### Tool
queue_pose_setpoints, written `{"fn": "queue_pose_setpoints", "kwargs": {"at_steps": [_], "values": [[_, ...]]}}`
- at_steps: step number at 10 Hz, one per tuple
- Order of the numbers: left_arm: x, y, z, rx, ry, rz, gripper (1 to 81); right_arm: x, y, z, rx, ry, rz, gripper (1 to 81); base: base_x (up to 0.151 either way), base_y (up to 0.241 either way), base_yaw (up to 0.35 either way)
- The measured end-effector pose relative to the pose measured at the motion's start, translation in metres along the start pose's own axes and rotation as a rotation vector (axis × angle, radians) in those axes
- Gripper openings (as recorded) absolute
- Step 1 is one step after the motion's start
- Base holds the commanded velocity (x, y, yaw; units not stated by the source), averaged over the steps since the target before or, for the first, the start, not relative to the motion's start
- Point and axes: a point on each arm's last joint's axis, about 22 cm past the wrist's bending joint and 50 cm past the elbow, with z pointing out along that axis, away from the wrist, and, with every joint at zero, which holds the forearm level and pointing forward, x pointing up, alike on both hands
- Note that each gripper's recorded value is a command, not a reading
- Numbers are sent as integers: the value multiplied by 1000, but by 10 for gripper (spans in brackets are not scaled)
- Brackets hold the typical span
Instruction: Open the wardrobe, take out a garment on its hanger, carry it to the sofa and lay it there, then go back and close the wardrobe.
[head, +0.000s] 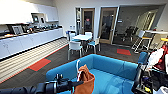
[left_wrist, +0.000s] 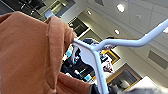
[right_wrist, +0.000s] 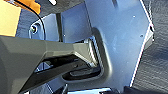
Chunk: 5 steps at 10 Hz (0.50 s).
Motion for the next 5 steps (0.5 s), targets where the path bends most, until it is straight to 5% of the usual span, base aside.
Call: {"fn": "queue_pose_setpoints", "kwargs": {"at_steps": [5], "values": [[1, -2, -3, 7, 3, 1, 10, 0, 0, 0, -1, -1, -1, 811, 0, 0, -300]]}}
